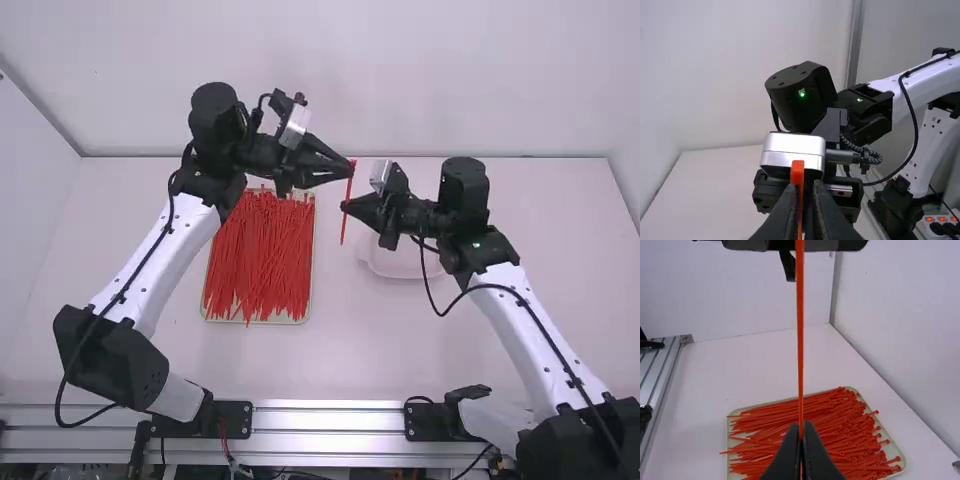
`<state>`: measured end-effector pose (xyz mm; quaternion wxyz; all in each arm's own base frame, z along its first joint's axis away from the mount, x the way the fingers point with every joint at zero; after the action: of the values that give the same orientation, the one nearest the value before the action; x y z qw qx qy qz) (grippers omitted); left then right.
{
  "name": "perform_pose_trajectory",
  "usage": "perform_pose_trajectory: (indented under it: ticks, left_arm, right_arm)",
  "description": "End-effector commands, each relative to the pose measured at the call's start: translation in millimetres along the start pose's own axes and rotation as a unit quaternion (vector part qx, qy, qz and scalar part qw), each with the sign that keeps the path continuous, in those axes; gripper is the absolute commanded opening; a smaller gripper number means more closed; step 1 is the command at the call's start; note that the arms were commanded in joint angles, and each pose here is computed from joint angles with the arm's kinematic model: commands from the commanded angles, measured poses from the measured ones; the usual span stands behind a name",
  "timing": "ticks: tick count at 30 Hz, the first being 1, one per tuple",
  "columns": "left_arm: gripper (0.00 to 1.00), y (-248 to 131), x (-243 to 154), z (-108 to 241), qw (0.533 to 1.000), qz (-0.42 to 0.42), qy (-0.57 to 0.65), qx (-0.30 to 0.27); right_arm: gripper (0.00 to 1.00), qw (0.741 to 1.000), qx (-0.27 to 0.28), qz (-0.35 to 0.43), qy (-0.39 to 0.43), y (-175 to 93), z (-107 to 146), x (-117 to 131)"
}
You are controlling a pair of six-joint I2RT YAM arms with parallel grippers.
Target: Fasten the cable tie
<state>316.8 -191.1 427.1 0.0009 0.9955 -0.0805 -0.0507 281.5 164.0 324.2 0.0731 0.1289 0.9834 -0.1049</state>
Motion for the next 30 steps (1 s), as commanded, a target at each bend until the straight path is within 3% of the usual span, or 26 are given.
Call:
perform_pose_trajectory:
  ticks: [1,12,17,20,25,28,30]
  left_arm:
    - [0.05,-0.9,-6.0,-10.8,1.0,0.003,0.001,-0.002]
    - [0.13,-0.8,-4.8,-6.2,1.0,0.003,-0.001,0.0]
    - [0.12,0.8,-4.8,-4.3,1.0,0.005,-0.002,0.0]
    - [0.02,1.9,-5.4,-4.3,1.0,0.007,-0.003,0.0]
    - [0.02,2.9,-6.0,-4.6,1.0,0.009,0.0,0.0]
    - [0.15,2.9,-5.9,-4.5,1.0,0.009,-0.001,0.0]
    - [0.16,2.9,-5.9,-4.5,1.0,0.009,-0.001,0.0]
  right_arm:
    - [0.0,1.0,0.001,-0.004,0.007,-0.2,3.7,0.8]
    - [0.0,1.0,0.0,-0.009,0.005,2.7,2.6,3.4]
    - [0.0,1.0,0.0,-0.008,0.005,2.5,2.7,3.2]
    - [0.0,1.0,0.0,-0.008,0.005,2.3,2.7,2.9]
    - [0.0,1.0,-0.001,-0.008,0.004,2.5,2.4,3.0]
    - [0.0,1.0,-0.001,-0.008,0.004,2.4,2.4,2.9]
    - [0.0,1.0,-0.001,-0.008,0.004,2.4,2.4,2.8]
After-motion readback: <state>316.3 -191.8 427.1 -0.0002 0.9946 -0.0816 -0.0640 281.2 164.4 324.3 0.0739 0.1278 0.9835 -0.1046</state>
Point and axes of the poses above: each hand's point on the last joint's axis, 136 mm out from that joint toward the fingers, its own y axis out along the fingers, its own x axis along the line the jaws close on, z = x × y, the point moved 7 cm from there along -y, back along the fingers, and after that the axes turned 8 degrees about -y, right-handed, at the moved point
